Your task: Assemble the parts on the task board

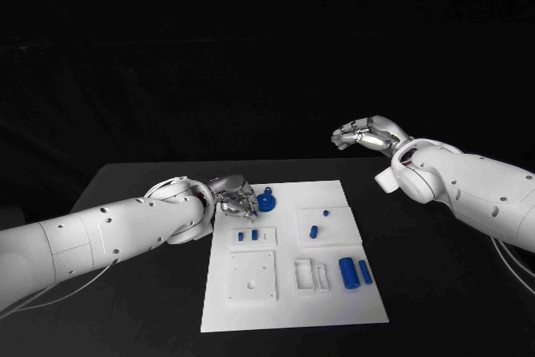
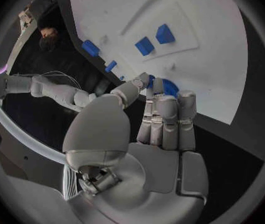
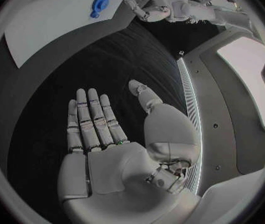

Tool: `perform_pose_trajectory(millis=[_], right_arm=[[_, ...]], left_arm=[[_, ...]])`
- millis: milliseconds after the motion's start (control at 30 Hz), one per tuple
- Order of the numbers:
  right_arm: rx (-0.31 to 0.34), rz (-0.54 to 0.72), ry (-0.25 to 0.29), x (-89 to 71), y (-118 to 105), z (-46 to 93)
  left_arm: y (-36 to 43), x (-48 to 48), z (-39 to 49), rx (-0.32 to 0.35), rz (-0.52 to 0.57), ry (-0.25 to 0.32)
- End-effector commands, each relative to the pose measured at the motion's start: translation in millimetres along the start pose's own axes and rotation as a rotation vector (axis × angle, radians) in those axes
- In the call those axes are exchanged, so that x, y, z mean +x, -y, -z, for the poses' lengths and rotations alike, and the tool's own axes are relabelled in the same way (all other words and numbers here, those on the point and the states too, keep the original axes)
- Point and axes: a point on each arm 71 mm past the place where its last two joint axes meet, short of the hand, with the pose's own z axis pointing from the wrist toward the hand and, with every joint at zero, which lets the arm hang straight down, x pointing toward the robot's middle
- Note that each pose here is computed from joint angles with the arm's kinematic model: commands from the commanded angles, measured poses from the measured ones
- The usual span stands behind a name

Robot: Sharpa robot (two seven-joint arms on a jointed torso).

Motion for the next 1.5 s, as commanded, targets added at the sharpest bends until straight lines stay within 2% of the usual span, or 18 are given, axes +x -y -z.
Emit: perform_pose_trajectory(millis=[33,633,967,1233,1500], right_arm=[[-0.011,-0.002,-0.003,0.7,-1.3,-0.1],[-0.012,-0.002,-0.004,0.8,-1.5,0.0],[-0.012,-0.002,-0.004,1.0,-1.6,-0.1],[-0.012,-0.002,-0.004,1.1,-1.7,-0.1],[-0.012,-0.002,-0.003,1.0,-1.7,-0.1]], left_arm=[[-2.0,0.4,0.4,-0.004,-0.019,-0.025],[-11.5,-3.3,-1.2,-0.021,-0.087,-0.016],[-9.3,1.3,-3.4,-0.019,-0.068,-0.043],[-11.2,2.3,-3.8,-0.026,-0.071,-0.044],[-12.5,11.2,-4.5,-0.027,-0.081,-0.067]])
